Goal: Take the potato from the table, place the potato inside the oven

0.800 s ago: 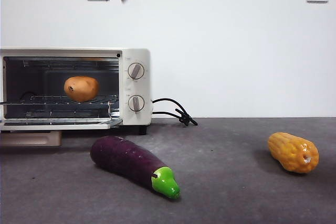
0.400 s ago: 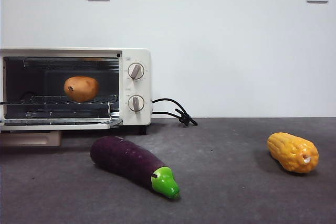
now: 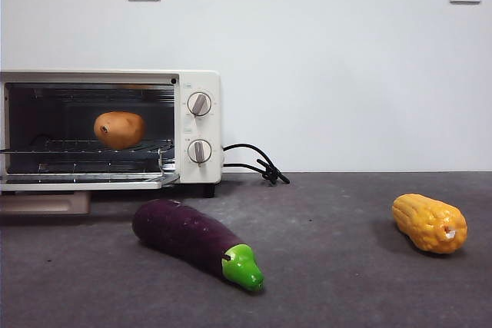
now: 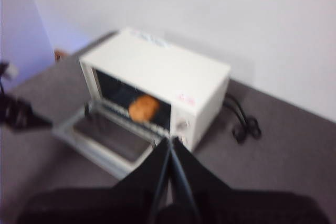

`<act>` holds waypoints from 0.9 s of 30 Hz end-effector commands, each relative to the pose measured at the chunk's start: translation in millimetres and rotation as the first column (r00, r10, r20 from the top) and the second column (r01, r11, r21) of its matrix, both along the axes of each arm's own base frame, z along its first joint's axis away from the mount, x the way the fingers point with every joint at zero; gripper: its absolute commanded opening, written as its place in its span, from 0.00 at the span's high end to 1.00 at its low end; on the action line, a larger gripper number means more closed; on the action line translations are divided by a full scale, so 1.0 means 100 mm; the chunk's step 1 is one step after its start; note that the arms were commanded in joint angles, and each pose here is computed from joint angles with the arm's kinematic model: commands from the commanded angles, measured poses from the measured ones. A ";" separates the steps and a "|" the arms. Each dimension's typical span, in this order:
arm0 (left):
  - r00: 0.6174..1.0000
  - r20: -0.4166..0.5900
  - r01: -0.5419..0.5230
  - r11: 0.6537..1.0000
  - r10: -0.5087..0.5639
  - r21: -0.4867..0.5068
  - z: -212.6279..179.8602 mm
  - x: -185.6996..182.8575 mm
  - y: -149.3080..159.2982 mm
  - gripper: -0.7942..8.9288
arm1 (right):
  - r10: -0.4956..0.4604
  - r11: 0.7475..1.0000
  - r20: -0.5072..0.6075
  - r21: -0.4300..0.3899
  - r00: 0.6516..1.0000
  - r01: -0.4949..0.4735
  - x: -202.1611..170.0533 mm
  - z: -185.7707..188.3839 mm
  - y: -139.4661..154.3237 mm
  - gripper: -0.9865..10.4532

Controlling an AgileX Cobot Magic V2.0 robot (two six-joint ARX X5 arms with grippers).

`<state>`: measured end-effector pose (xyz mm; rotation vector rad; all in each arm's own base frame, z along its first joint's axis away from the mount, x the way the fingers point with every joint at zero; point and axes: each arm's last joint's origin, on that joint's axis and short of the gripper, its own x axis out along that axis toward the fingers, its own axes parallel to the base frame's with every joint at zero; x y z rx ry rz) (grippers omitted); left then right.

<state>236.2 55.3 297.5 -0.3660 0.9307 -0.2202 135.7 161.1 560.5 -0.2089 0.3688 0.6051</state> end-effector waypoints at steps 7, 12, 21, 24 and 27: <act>0.991 -0.097 -0.101 0.987 0.089 -0.123 -0.35 0.24 0.31 0.93 | -0.114 0.969 -0.064 -0.226 0.991 0.097 -0.32 -0.54 -0.47 0.92; 0.985 -0.142 -0.122 0.981 0.101 -0.151 -0.52 0.33 0.40 0.93 | -0.169 0.953 -0.081 -0.267 0.982 0.142 -0.53 -0.86 -0.75 0.92; 0.963 -0.189 -0.229 0.954 0.192 -0.195 -0.69 0.33 0.70 0.93 | -0.217 0.963 -0.126 -0.189 0.968 0.192 -0.88 -1.28 -1.21 0.92; 0.949 -0.215 -0.275 0.939 0.231 -0.208 -0.77 0.29 0.84 0.93 | -0.229 0.965 -0.132 -0.158 0.964 0.208 -0.98 -1.40 -1.34 0.92; 0.933 -0.255 -0.311 0.926 0.254 -0.216 -0.86 0.26 0.95 0.93 | -0.230 0.971 -0.159 -0.107 0.960 0.215 -1.08 -1.52 -1.45 0.92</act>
